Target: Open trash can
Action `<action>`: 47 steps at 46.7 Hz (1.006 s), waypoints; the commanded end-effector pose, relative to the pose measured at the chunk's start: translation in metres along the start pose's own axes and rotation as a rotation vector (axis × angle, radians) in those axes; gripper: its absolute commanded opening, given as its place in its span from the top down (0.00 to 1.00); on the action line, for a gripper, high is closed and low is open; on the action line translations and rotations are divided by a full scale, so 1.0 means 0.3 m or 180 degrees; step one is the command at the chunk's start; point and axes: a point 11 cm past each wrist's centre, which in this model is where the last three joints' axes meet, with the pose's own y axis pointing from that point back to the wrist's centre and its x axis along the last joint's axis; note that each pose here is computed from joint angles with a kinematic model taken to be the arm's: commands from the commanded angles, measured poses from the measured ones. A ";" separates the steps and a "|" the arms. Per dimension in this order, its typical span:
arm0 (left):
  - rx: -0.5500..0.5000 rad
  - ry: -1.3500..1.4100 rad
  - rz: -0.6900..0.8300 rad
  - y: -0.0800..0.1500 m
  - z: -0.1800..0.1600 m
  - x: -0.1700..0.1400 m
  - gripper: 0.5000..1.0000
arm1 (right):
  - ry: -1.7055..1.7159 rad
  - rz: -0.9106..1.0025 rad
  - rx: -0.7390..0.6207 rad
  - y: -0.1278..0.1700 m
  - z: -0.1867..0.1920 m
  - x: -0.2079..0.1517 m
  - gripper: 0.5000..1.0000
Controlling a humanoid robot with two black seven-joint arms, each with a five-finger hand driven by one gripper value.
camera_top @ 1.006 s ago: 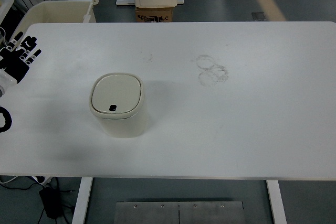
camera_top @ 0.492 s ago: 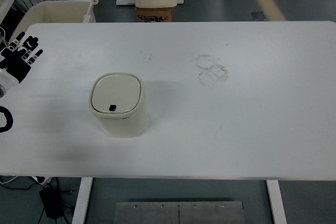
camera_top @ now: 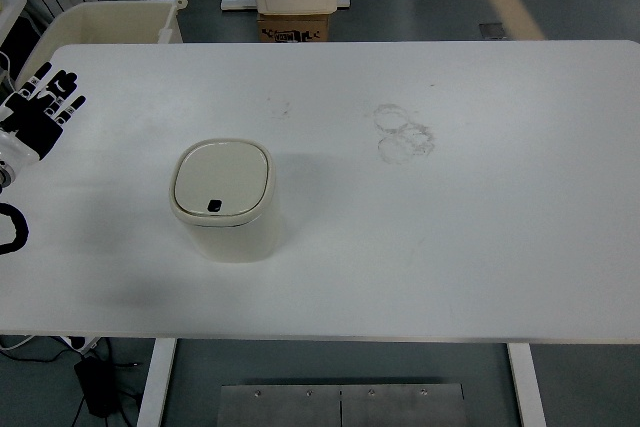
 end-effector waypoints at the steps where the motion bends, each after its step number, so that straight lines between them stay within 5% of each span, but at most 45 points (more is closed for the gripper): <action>1: 0.0009 -0.0004 0.0000 0.002 -0.003 0.002 0.00 | 0.0000 0.0000 -0.0002 0.000 0.001 0.000 0.02; 26: 0.0038 -0.0021 0.0023 -0.015 0.007 -0.022 0.00 | 0.0000 0.0000 -0.0002 0.000 0.001 0.000 0.02; 36: 0.0201 -0.0114 -0.0120 -0.053 0.101 -0.138 0.00 | -0.0001 -0.0005 0.0004 -0.001 -0.002 -0.002 0.02; 47: 0.0255 -0.0380 -0.0600 0.018 0.239 -0.344 0.00 | 0.0000 -0.0006 0.0009 -0.002 -0.005 -0.002 0.01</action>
